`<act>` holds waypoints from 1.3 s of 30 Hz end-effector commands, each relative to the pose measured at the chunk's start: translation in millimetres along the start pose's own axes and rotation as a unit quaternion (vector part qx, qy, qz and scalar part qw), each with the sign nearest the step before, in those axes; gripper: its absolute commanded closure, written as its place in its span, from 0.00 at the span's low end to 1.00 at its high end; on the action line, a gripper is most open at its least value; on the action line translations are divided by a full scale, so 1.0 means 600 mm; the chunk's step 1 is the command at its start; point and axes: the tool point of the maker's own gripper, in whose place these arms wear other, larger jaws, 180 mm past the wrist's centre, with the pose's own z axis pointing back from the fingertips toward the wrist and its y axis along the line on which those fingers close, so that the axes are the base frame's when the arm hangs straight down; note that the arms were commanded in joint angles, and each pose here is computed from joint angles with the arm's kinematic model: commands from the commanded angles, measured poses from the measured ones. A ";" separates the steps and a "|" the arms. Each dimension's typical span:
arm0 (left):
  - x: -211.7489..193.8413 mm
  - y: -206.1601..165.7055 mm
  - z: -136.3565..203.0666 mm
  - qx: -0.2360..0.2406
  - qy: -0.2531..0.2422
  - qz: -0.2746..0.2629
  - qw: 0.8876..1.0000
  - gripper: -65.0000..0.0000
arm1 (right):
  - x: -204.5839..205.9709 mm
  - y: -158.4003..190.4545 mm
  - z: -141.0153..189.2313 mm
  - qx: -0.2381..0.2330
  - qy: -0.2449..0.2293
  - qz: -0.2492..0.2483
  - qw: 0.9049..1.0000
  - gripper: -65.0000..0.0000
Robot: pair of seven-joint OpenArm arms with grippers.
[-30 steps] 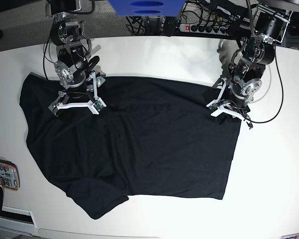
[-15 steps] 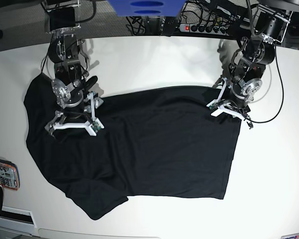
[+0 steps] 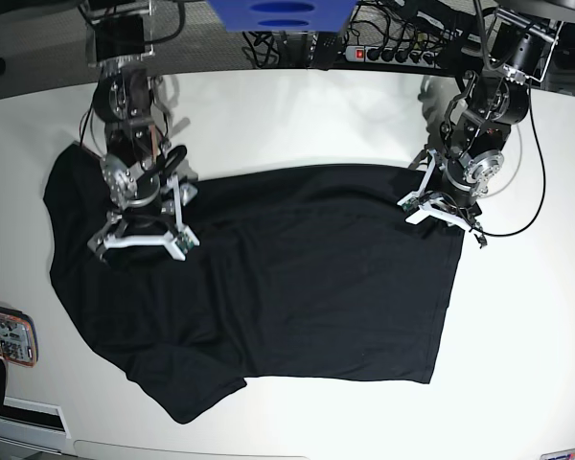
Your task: Fold the T-shirt properly
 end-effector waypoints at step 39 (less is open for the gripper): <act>-0.004 0.019 0.003 0.014 0.003 -0.003 1.000 1.00 | -0.006 -0.075 -0.012 -0.071 0.026 0.060 0.995 0.00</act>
